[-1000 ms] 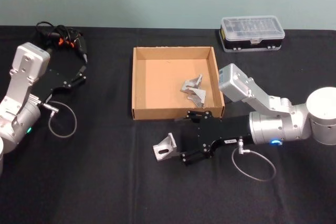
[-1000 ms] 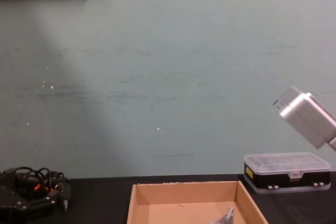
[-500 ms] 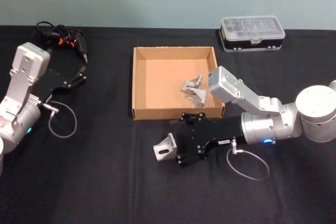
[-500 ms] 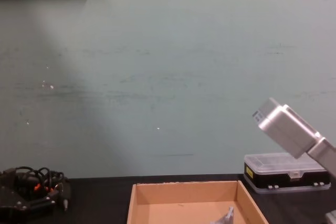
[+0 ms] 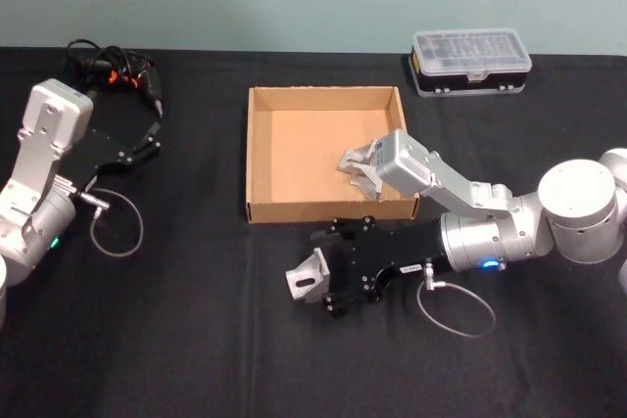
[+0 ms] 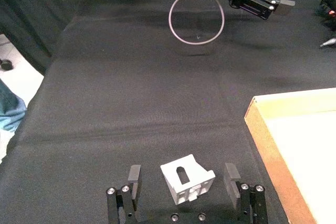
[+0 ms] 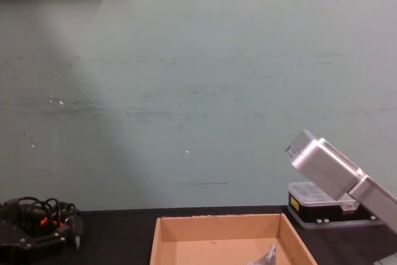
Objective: Use one hand to pick up the angle iron from the table and place it into the box.
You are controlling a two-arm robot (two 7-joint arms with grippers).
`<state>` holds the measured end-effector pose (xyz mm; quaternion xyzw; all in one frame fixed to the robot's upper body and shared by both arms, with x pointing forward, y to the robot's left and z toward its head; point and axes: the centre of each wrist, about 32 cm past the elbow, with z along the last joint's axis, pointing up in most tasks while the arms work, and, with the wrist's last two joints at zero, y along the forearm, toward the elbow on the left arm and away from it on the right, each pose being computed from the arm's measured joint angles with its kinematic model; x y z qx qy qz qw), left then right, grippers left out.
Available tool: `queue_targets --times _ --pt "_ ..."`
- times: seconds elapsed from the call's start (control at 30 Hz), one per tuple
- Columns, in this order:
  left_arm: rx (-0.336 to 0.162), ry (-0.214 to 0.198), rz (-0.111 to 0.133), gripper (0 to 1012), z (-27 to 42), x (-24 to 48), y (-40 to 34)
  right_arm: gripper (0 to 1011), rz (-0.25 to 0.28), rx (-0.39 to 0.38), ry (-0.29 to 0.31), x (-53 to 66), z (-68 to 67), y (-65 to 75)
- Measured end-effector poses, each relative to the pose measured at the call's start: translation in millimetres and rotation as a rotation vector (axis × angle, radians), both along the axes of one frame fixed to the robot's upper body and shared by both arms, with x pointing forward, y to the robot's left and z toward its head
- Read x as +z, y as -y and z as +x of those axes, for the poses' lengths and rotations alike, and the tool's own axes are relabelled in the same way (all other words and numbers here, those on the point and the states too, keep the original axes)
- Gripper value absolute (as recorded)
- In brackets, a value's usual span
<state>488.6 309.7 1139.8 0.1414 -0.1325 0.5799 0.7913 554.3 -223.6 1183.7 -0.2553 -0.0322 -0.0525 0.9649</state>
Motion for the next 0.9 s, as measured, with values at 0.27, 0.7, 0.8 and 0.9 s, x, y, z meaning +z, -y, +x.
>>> queue_targets --times 0.27,0.7,0.8,0.9 --pt "0.000 0.000 0.000 1000 0.0 0.0 0.0 1000 -0.005 0.008 -0.007 -1.7 1.8 -2.6" --pt "0.000 0.000 0.000 1000 0.0 0.0 0.0 1000 -0.010 0.008 -0.007 -2.5 3.2 -3.9" --pt "0.000 0.000 0.000 1000 0.0 0.0 0.0 1000 -0.014 0.001 -0.008 -3.2 3.6 -3.1" --pt "0.000 0.000 0.000 1000 0.0 0.0 0.0 1000 -0.016 -0.002 -0.009 -3.8 4.0 -2.5"
